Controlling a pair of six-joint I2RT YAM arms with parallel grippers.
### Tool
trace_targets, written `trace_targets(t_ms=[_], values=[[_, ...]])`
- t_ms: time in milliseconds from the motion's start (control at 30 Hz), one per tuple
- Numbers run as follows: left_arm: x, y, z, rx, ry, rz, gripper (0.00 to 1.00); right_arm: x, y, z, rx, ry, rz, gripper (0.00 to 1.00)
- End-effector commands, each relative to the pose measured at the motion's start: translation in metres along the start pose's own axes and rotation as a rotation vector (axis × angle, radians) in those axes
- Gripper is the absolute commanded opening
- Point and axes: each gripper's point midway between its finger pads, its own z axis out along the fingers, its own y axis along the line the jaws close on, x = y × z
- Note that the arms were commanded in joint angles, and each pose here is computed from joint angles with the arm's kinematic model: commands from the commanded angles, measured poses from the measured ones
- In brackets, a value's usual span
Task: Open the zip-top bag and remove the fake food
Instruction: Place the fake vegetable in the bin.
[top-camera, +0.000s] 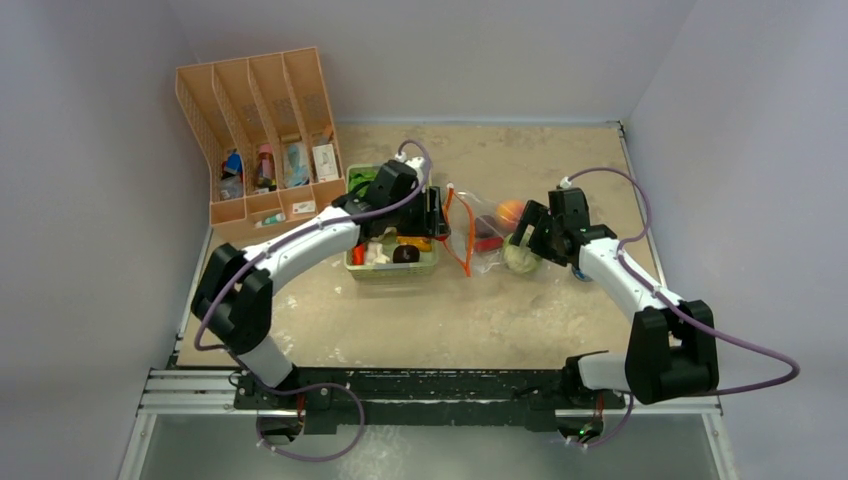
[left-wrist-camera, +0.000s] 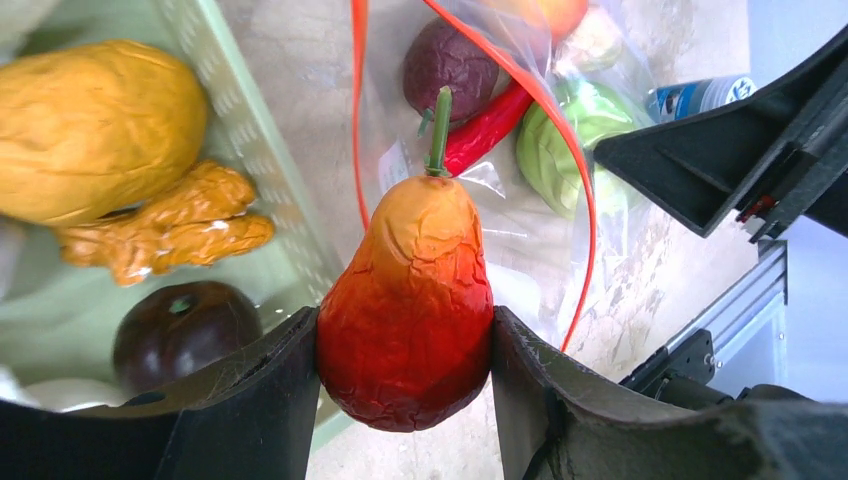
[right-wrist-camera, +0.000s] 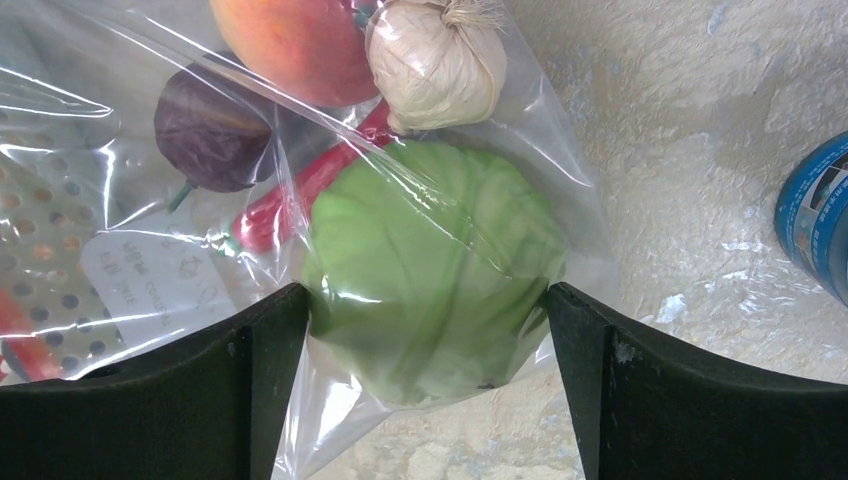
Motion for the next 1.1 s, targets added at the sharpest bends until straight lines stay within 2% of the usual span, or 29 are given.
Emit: trace_targets(t_ms=[0, 33, 100, 200, 333, 467, 633, 733, 800, 1067], values=[[-0.041, 0.006, -0.038, -0.056, -0.219, -0.036, 0.0, -0.002, 0.0, 0.001, -0.01, -0.015, -0.008, 0.91], [-0.045, 0.02, -0.046, -0.114, -0.273, -0.091, 0.0, -0.002, 0.0, 0.002, -0.01, -0.015, -0.008, 0.91], [-0.052, 0.034, -0.057, -0.122, -0.356, -0.18, 0.0, 0.002, -0.002, 0.004, -0.005, -0.003, -0.01, 0.91], [-0.052, 0.05, -0.06, -0.122, -0.387, -0.256, 0.0, 0.004, -0.001, 0.006, -0.008, 0.005, -0.012, 0.92], [-0.038, 0.065, -0.055, -0.193, -0.316, -0.214, 0.02, 0.002, 0.002, 0.008, -0.02, 0.005, -0.012, 0.92], [-0.03, 0.085, -0.057, -0.285, -0.299, -0.202, 0.06, 0.0, 0.002, 0.01, -0.012, 0.01, -0.013, 0.92], [-0.019, 0.1, -0.057, -0.314, -0.213, -0.167, 0.09, -0.019, -0.013, 0.002, 0.085, -0.087, -0.039, 0.92], [-0.008, 0.096, -0.051, -0.278, -0.134, -0.128, 0.22, -0.02, -0.009, -0.004, 0.062, -0.089, -0.047, 0.93], [0.0, 0.097, -0.051, -0.279, -0.085, -0.105, 0.24, -0.022, -0.008, -0.006, 0.059, -0.093, -0.057, 0.93], [0.006, 0.129, -0.072, -0.476, -0.016, -0.036, 0.43, -0.026, -0.004, -0.003, 0.046, -0.107, -0.056, 0.94]])
